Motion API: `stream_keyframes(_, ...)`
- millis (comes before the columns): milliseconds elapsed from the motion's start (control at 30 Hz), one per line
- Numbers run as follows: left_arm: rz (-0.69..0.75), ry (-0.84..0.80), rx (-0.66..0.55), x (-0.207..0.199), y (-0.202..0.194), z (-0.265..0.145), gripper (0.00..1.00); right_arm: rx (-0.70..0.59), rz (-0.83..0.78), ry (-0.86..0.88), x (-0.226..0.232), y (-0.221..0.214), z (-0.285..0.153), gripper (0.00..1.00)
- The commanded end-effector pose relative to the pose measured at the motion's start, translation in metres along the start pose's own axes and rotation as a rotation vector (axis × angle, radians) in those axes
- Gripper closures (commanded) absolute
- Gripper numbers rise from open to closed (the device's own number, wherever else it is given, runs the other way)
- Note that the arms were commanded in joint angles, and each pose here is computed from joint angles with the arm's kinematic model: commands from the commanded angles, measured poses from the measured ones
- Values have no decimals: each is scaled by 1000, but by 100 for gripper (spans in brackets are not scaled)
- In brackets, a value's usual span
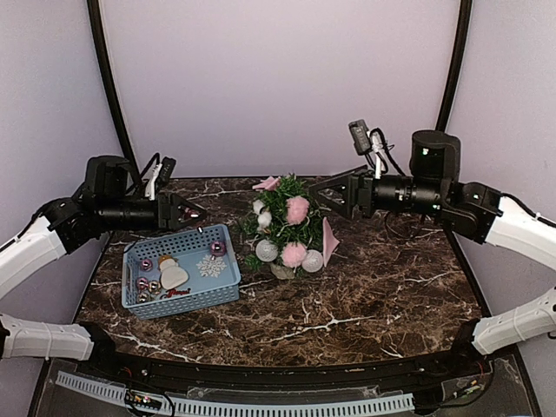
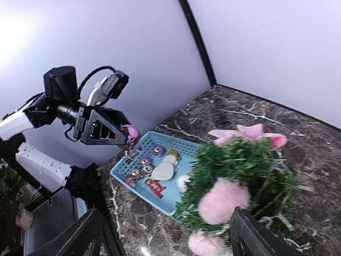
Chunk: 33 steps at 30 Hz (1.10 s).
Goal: Decorate the small christmas tree
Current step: Place the ornament bell in the bin.
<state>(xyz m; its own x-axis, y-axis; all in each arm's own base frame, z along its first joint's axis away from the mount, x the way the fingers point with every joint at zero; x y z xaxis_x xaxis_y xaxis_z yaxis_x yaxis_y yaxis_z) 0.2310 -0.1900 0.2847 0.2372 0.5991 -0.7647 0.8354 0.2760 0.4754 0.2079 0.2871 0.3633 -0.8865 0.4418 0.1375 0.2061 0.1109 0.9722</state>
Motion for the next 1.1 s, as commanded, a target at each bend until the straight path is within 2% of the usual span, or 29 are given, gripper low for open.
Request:
stream_keyframes(0, 116, -258, 110, -75, -18, -13, 60, -19, -55, 135, 35, 2, 16, 16)
stream_keyframes(233, 234, -425, 227, -145, -35, -8, 60, -41, -27, 237, 65, 0, 35, 21)
stream_keyframes(400, 263, -483, 275, -169, -42, 6, 60, -33, -61, 338, 94, 0, 39, 16)
stream_keyframes(500, 270, -539, 294, -181, -47, 10, 60, -36, -51, 386, 105, -1, 40, 17)
stream_keyframes(700, 265, -549, 294, -185, -47, 16, 60, -18, -39, 441, 116, -7, 42, 33)
stream_keyframes(867, 240, -497, 211, -182, -36, 15, 59, -38, -32, 312, 100, -11, 39, 40)
stream_keyframes(1067, 220, -411, 105, -186, -14, 22, 59, -115, 39, -87, 42, 2, 14, 34)
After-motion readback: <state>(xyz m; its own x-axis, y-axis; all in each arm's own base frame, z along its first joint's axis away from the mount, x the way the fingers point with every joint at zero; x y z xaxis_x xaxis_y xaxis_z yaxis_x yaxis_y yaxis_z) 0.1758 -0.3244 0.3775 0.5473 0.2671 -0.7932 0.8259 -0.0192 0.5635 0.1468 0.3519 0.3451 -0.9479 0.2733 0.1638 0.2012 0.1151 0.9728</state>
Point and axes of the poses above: each gripper's point midway between its finger pads, its own z axis out along the fingers, its own x axis along the line the jaws close on, y = z × x, the point moved 4 cm from there along -z, back along the fingers, and after that the axes turned 14 degrees about -z, right-handed, at the moved point
